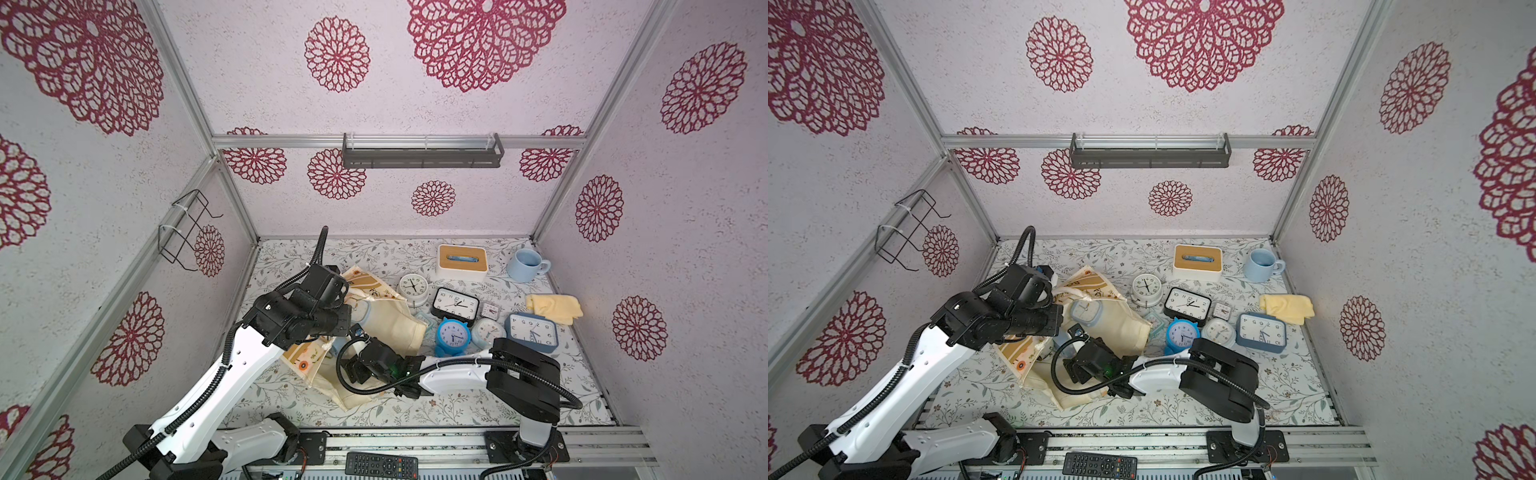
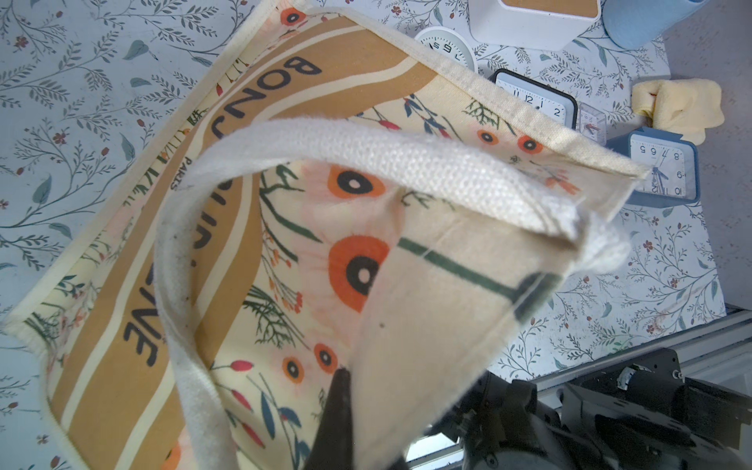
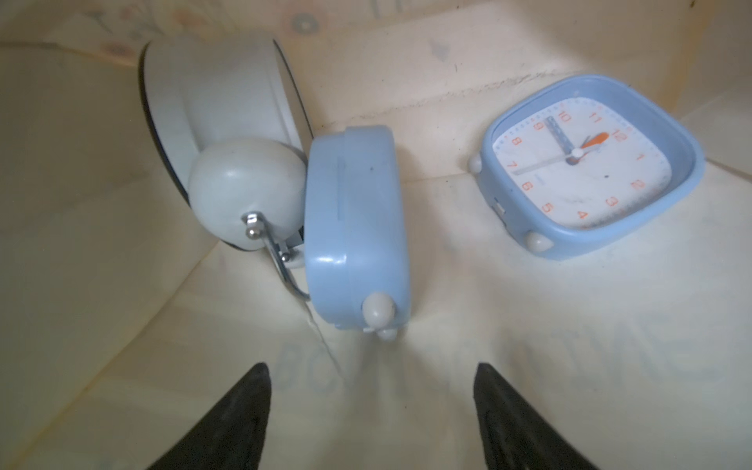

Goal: Take the alarm clock out of the canvas bag
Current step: Pick up the alarm from the canvas bag.

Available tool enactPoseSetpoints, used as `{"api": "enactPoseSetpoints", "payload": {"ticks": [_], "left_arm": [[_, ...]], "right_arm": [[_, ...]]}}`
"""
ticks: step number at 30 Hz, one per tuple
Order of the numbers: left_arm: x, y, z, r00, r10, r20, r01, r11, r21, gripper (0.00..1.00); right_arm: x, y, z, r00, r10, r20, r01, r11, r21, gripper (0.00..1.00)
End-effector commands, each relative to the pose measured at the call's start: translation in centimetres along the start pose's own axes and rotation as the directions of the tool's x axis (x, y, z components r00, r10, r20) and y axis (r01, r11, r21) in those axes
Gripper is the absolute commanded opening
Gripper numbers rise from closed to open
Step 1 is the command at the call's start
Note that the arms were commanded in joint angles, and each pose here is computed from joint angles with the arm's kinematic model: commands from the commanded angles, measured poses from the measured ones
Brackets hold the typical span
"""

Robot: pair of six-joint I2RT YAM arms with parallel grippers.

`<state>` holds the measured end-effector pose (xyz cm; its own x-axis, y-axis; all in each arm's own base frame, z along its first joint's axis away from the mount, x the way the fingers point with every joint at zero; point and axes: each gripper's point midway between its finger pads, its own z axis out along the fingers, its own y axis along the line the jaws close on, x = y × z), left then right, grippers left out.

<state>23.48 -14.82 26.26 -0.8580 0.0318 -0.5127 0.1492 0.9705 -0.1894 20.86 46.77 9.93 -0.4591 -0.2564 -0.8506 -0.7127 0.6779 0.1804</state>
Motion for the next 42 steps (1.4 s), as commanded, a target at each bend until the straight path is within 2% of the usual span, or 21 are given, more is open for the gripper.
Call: {"api": "enactPoseSetpoints", "payload": {"ticks": [1,5,10,19,21,27,31,38,42], "left_arm": [[-0.1,0.8,-0.2,1.000,-0.008,0.016,0.008,1.000,-0.018,0.00],[-0.3,0.7,-0.3,1.000,-0.010,0.018,0.011,1.000,-0.012,0.00],[-0.4,0.8,-0.5,1.000,-0.011,0.023,0.011,1.000,-0.012,0.00],[-0.6,0.8,-0.5,0.999,-0.014,0.030,0.015,1.000,-0.008,0.00],[-0.6,0.7,-0.5,0.999,-0.016,0.031,0.016,1.000,-0.007,0.00],[-0.7,0.7,-0.7,0.999,-0.017,0.035,0.017,1.000,-0.001,0.00],[-1.1,0.6,-1.0,0.999,-0.021,0.048,0.021,1.000,0.003,0.00],[-2.2,-0.1,-1.3,0.997,-0.035,0.073,0.033,0.999,0.032,0.00],[-2.4,-0.3,-1.2,0.996,-0.042,0.082,0.038,0.998,0.046,0.00]], "right_arm": [[-3.2,-0.4,0.4,0.993,0.062,0.101,-0.066,0.997,0.032,0.80],[-2.9,-0.5,1.7,0.991,0.098,0.086,-0.099,0.995,0.009,0.77],[-2.7,-0.7,3.7,0.994,0.095,0.055,-0.094,0.995,-0.027,0.67],[-3.8,0.4,3.2,0.994,0.087,0.068,-0.081,0.993,-0.086,0.29],[-4.4,0.4,2.5,0.993,0.084,0.081,-0.077,0.993,-0.086,0.26],[-7.6,-0.5,-2.0,0.992,0.040,0.122,-0.036,0.999,-0.035,0.26],[-8.8,-1.6,-6.4,0.996,-0.016,0.092,0.015,1.000,0.017,0.26],[-6.4,-5.7,-14.2,0.989,-0.130,-0.075,0.139,0.980,0.140,0.27],[-6.4,-7.5,-18.5,0.988,-0.121,-0.099,0.138,0.972,0.188,0.27]]}}
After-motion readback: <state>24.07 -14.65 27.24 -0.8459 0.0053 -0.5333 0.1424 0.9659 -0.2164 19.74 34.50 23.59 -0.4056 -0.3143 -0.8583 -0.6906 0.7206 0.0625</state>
